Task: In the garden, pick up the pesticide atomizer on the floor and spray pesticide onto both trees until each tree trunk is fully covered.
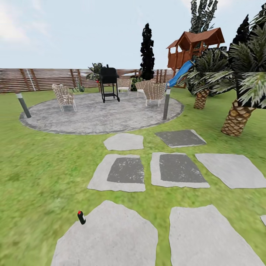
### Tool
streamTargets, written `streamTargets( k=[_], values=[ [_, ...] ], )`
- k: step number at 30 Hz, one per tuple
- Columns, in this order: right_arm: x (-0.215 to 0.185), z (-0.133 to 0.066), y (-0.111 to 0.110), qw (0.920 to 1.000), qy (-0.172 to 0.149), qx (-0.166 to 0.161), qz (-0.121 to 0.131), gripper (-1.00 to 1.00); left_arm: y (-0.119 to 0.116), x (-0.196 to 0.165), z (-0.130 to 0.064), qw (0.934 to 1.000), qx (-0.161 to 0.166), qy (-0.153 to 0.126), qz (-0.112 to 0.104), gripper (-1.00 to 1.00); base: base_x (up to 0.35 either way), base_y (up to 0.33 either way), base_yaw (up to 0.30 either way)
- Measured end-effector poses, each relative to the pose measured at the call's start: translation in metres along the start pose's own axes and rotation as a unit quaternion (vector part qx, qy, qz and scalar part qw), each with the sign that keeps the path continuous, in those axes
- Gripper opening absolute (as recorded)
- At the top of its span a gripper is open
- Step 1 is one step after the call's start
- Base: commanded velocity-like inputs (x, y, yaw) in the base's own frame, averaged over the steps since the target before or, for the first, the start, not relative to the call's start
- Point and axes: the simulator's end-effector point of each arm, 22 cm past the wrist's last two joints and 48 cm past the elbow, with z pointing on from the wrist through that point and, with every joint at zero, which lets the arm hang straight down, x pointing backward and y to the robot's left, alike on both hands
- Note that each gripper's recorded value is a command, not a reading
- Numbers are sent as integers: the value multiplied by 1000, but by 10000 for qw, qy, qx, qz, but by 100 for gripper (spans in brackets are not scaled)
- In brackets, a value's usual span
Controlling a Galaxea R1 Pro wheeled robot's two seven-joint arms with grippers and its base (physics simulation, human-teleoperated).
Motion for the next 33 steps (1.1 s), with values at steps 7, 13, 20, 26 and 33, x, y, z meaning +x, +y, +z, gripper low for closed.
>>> streamTargets(
  k=[7,13,20,26,33],
  values=[
    [0,0,0,10000,0,0,0,100,0,0,0,10000,-2,0,1,100,0,0,269],
    [0,0,0,10000,0,0,0,100,1,0,0,10000,-6,7,1,100,0,0,268],
    [0,0,0,10000,-1,0,0,100,8,1,0,10000,-65,18,-45,100,0,0,166],
    [-2,1,1,10000,-26,-9,3,100,12,0,0,9998,-106,5,-183,100,0,0,14],
    [-1,0,2,10000,-15,-12,7,100,11,-2,0,9997,-99,-13,-202,100,0,0,1]
  ],
)
